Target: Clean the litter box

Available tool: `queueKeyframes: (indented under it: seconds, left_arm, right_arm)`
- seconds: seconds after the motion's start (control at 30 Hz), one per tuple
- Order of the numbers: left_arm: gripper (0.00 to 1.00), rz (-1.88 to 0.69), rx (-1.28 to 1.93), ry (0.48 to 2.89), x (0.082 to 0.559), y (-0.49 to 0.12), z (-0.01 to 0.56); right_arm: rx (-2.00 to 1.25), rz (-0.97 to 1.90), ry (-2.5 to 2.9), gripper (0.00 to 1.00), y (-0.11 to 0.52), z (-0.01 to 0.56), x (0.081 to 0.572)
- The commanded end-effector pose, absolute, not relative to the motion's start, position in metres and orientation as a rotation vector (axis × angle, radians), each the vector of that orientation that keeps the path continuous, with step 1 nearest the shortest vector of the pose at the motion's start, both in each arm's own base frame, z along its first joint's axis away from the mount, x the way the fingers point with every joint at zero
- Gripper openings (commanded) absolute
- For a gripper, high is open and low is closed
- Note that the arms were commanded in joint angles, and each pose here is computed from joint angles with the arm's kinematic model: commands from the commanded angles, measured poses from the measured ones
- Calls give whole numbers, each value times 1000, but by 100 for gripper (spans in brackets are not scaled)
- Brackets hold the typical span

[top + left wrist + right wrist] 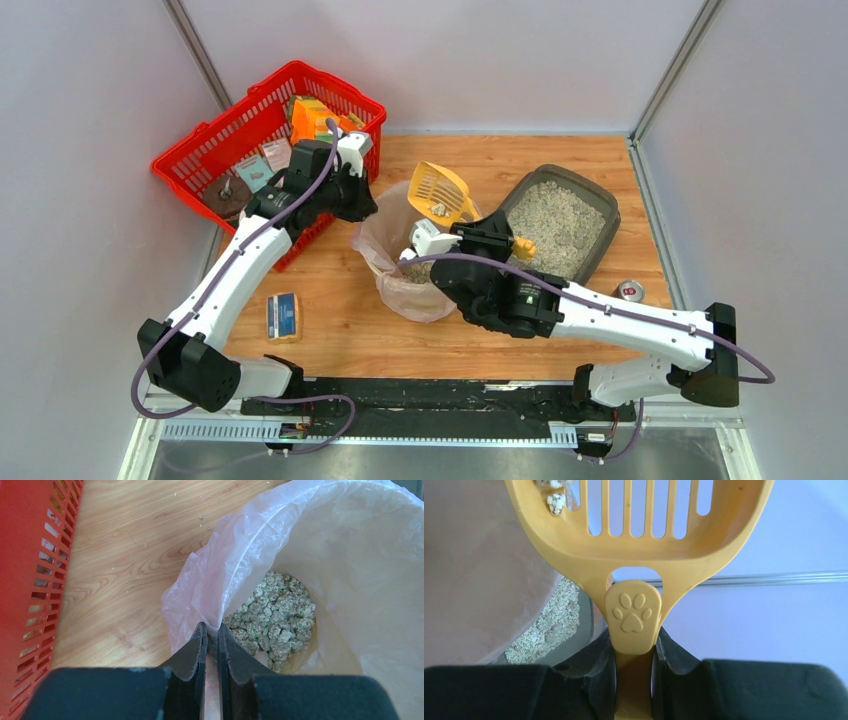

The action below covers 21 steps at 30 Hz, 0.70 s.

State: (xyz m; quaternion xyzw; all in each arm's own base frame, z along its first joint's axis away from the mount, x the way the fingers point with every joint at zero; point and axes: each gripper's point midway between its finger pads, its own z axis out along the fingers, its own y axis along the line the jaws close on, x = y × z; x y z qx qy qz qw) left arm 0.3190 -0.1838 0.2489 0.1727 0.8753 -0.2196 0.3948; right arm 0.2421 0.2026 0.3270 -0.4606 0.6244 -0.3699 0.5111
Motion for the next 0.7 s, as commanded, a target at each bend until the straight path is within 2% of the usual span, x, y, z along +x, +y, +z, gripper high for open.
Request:
queueKeyframes:
  seconds: [0.0, 0.27, 0.5, 0.67]
  left_arm:
    - [0, -670, 458, 2196, 310, -198, 266]
    - [0, -675, 460, 2194, 310, -199, 267]
    - [0, -675, 459, 2197, 310, -200, 266]
    - [0, -677, 457, 2200, 310, -199, 265]
  right_arm:
    - [-1046, -1020, 1428, 0, 194, 349, 239]
    - [-1130, -1154, 1377, 0, 191, 343, 234]
    - [-1318, -1400, 1303, 0, 188, 302, 229]
    - [-1336, -1406, 1296, 0, 189, 294, 226]
